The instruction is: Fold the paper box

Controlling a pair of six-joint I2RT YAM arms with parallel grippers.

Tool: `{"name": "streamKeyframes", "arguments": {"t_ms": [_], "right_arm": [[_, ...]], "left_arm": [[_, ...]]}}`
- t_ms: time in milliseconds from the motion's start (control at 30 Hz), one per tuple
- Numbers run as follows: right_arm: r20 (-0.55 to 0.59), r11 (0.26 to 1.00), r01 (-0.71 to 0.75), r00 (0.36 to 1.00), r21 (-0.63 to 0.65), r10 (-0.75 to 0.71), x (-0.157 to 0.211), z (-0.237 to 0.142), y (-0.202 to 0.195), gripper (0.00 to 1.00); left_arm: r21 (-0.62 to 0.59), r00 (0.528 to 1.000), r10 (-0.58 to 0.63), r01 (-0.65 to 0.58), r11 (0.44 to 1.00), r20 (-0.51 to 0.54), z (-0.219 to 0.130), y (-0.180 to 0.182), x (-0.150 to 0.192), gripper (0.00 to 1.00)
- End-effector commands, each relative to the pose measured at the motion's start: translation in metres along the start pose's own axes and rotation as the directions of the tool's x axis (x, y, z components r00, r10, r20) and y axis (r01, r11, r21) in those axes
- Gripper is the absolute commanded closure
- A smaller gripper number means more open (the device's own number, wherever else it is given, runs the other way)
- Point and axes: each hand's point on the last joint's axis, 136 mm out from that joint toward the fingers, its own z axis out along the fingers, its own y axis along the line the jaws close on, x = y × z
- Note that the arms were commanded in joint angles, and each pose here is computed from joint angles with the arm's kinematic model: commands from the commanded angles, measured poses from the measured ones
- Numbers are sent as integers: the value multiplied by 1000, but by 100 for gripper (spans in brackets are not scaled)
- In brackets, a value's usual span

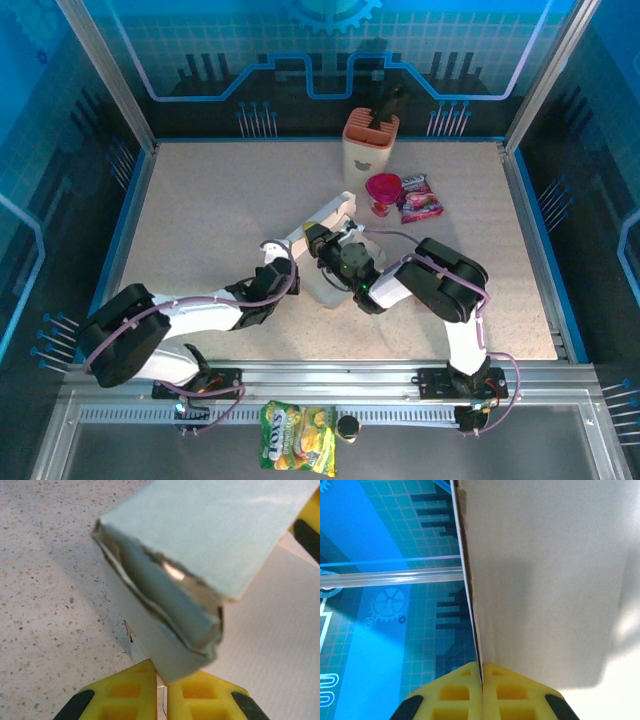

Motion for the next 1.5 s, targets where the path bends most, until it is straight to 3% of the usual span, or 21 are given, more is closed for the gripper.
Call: {"name": "streamKeyframes", "arguments": {"t_ms": [0,167,533,700,833,1267,1467], "right_arm": [[-74,1000,-9,997,15,10,33,-7,0,100],[-30,999,-32,999,44,33,39,-15,-1,100],[-15,996,-46,999,78,47,39,-17,-4,100],[-16,995,-51,999,82,52,40,-17,-7,100],[-12,995,-58,998,87,59,41,-18,-7,100],[10,992,-77,997,103,76,35,-21,-10,100],[18,991,-50,999,123,49,21,-32,-2,57]], "left_arm": [[-15,993,-69,71,997,93,1,-15,-34,89],[-86,993,-77,85,993,92,6,-10,-34,90],[-118,995,-46,57,991,89,11,-9,-35,90],[-128,996,-36,45,991,77,16,-11,-32,96],[-158,996,-54,65,985,73,19,-9,-31,100],[-197,992,-109,119,973,59,17,-5,-33,100],[-218,993,-117,122,968,36,8,3,-41,100]]}}
